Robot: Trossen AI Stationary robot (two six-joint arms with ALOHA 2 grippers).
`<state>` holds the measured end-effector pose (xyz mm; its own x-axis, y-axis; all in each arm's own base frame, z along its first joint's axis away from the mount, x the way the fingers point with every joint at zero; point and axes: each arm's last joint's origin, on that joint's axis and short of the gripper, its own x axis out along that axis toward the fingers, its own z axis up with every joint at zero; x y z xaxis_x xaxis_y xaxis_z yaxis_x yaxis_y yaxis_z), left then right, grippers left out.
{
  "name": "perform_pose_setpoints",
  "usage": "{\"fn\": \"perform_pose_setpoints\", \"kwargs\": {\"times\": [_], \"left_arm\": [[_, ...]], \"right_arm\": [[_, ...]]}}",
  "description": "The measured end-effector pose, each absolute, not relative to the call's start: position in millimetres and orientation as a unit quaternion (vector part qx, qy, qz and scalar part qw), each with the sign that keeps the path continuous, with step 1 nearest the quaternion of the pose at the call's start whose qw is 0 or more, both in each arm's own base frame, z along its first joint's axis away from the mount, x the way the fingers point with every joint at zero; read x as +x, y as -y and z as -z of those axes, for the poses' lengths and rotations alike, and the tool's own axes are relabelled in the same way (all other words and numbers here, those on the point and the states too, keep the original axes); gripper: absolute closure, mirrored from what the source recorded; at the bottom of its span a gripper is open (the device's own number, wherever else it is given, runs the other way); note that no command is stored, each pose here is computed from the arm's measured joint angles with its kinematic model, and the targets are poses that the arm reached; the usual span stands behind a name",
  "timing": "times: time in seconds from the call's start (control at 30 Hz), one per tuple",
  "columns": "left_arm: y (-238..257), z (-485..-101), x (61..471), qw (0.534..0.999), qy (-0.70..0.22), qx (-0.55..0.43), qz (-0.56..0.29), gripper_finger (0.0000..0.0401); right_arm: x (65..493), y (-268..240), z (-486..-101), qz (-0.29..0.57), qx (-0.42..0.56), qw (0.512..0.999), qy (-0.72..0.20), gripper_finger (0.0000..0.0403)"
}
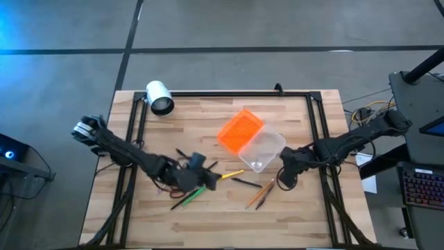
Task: Pick & place school supplies into a supply box
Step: Put the orange pencil into the orange supply box
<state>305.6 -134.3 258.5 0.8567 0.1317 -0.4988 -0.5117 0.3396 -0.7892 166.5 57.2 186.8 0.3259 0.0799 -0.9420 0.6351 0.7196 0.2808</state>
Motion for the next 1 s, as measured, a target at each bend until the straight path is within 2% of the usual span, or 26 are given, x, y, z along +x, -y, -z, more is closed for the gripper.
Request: {"fn": "perform_pose_setpoints", "kwargs": {"times": [0.1,0.17,0.33,0.53,0.6,0.73,0.87,1.0], "left_arm": [[155.2,-244.7,322.4,0.787,-0.206,-0.548,-0.195,0.0401],[167.2,-243.0,334.6,0.785,-0.221,-0.556,-0.161,0.0401],[182.5,-230.2,366.6,0.810,-0.222,-0.531,-0.115,0.0401],[197.0,-212.1,388.2,0.813,-0.210,-0.524,-0.142,0.0401],[202.8,-198.1,396.6,0.798,-0.217,-0.541,-0.154,0.0401],[218.1,-188.1,408.1,0.793,-0.220,-0.547,-0.153,0.0401],[232.9,-196.4,420.9,0.841,-0.232,-0.469,-0.136,0.0401],[234.8,-200.0,429.0,0.855,-0.279,-0.389,-0.199,0.0401]], "right_arm": [[162.8,-57.2,-178.0,0.189,0.341,0.727,-0.565,0.0390],[161.9,-59.7,-176.4,0.182,0.349,0.724,-0.566,0.0390],[159.2,-64.9,-178.4,0.173,0.343,0.727,-0.569,0.0390],[156.2,-69.8,-181.5,0.188,0.374,0.711,-0.564,0.0390],[153.5,-70.1,-180.7,0.198,0.375,0.704,-0.570,0.0390],[154.3,-72.0,-182.2,0.171,0.350,0.720,-0.575,0.0390],[153.4,-72.2,-183.3,0.132,0.299,0.742,-0.586,0.0390],[150.2,-71.0,-182.4,0.098,0.235,0.756,-0.603,0.0390]]}}
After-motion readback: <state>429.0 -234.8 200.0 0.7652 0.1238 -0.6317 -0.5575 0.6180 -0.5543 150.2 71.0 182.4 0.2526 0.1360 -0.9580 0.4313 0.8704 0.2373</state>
